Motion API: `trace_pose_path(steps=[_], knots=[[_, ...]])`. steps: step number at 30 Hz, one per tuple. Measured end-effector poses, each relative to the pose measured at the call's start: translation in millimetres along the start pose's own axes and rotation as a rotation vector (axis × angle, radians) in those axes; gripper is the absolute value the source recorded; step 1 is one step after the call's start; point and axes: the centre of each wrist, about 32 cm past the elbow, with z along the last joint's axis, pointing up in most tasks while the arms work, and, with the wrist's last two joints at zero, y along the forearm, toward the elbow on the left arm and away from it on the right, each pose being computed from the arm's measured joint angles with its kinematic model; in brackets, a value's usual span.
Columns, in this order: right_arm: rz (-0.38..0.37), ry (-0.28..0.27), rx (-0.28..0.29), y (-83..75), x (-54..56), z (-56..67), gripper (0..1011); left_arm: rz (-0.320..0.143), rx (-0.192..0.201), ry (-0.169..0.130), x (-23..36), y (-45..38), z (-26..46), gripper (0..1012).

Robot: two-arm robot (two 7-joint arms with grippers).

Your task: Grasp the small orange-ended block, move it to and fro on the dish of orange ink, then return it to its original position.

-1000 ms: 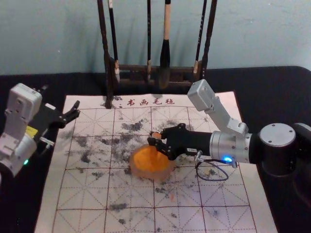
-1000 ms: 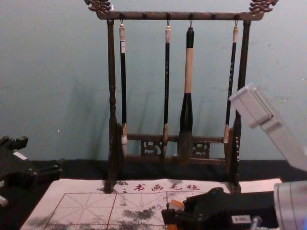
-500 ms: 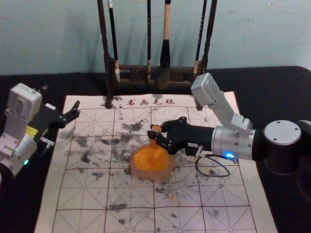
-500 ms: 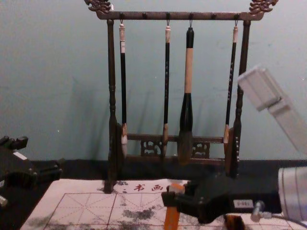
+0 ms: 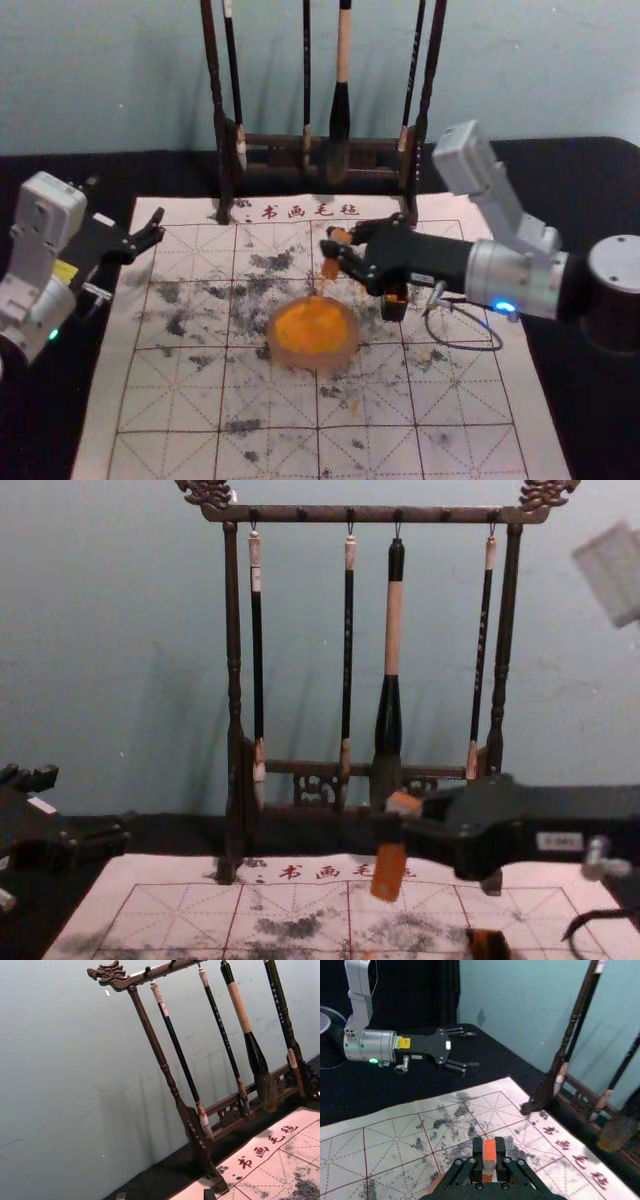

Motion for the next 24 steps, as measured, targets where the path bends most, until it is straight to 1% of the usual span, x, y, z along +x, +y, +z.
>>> trace_pose_path(steps=[5,6,8,12,16,17,19,24], knots=[[-0.034,-0.002,0.008,-13.8,-4.1,4.3,116,0.000,0.000,0.000,0.0,0.0,0.0,1001],[-0.055,0.004,0.007,-18.4,-6.6,3.8,116,0.000,0.000,0.000,0.0,0.0,0.0,1001],[-0.076,0.009,0.007,-22.5,-9.9,3.9,116,0.000,0.000,0.000,0.0,0.0,0.0,1001],[-0.131,0.030,-0.002,-32.8,-18.1,0.1,117,0.000,0.000,0.000,0.0,0.0,0.0,1001],[-0.168,0.046,-0.018,-40.1,-24.2,-4.6,116,0.000,0.000,0.000,0.0,0.0,0.0,1001],[-0.168,0.046,-0.018,-40.1,-24.2,-4.6,116,0.000,0.000,0.000,0.0,0.0,0.0,1001],[-0.191,0.061,-0.033,-44.4,-27.4,-9.2,116,0.000,0.000,0.000,0.0,0.0,0.0,1001],[-0.216,0.075,-0.054,-48.1,-29.5,-14.6,116,0.000,0.000,0.000,0.0,0.0,0.0,1001]])
